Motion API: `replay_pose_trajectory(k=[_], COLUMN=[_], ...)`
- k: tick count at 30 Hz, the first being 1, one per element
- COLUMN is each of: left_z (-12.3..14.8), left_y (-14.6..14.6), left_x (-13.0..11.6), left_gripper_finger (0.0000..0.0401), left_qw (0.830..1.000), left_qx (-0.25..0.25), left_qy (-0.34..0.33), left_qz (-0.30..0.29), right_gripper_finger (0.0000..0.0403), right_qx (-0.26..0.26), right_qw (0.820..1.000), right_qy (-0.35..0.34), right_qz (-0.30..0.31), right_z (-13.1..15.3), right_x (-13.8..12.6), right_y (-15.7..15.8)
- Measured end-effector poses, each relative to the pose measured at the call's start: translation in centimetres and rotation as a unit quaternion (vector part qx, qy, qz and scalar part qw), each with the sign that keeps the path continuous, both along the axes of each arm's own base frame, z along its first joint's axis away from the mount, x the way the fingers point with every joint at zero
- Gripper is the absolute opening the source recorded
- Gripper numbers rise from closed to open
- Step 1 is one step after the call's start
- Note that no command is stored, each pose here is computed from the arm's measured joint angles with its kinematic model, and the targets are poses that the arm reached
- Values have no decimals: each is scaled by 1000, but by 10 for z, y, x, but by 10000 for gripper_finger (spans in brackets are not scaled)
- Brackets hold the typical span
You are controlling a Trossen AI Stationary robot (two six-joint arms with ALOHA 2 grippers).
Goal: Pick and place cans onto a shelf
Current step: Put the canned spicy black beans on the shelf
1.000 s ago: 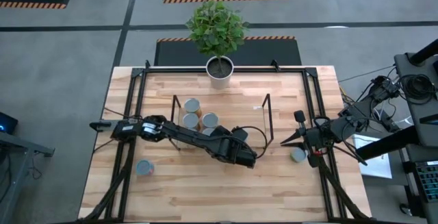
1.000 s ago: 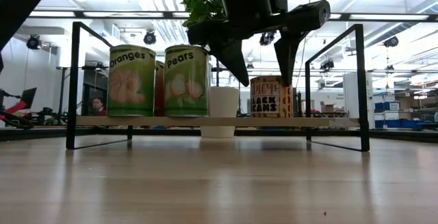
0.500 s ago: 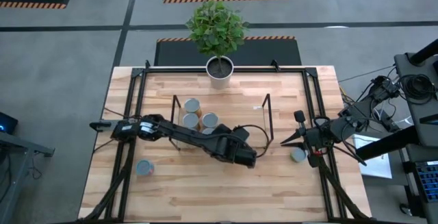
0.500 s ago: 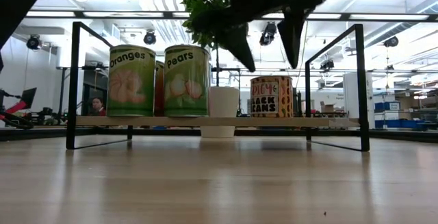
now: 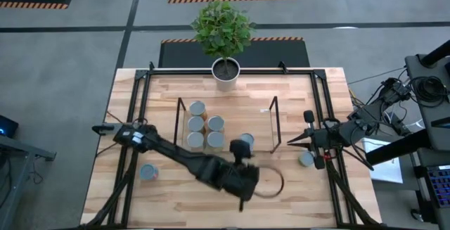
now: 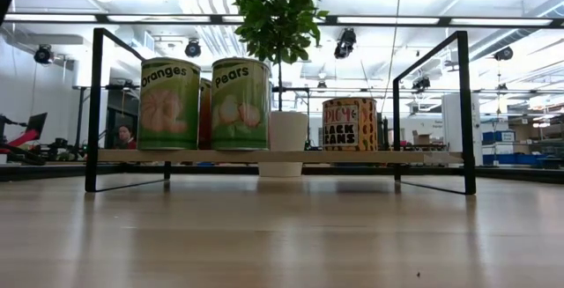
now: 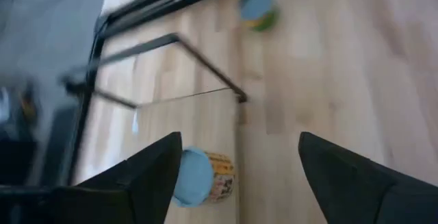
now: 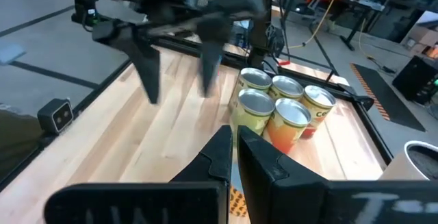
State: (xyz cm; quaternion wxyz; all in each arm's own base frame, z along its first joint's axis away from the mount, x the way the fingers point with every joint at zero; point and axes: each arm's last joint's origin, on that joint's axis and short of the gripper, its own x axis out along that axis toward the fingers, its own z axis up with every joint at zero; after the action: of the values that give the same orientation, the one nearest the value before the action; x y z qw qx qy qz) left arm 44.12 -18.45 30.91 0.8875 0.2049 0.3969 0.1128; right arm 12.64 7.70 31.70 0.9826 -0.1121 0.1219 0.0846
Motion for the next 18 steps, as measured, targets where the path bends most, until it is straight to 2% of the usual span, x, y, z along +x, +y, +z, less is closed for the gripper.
replay_pose_trajectory(k=[3,10,18], left_z=[0,-4,-8], left_y=[-13,-20,-12], left_x=[-7,-16,-34], left_gripper_finger=[260,217,156], left_qw=[998,992,989], left_qx=[31,68,93], left_qy=[22,62,86], left_qz=[-50,-83,-80], right_gripper_finger=[13,13,13], right_qx=[3,8,1], right_qw=[1000,1000,1000], right_qy=[0,-6,4], right_qz=[0,-1,-1], right_z=[0,0,2], right_x=[1,8,20], right_y=[1,6,14])
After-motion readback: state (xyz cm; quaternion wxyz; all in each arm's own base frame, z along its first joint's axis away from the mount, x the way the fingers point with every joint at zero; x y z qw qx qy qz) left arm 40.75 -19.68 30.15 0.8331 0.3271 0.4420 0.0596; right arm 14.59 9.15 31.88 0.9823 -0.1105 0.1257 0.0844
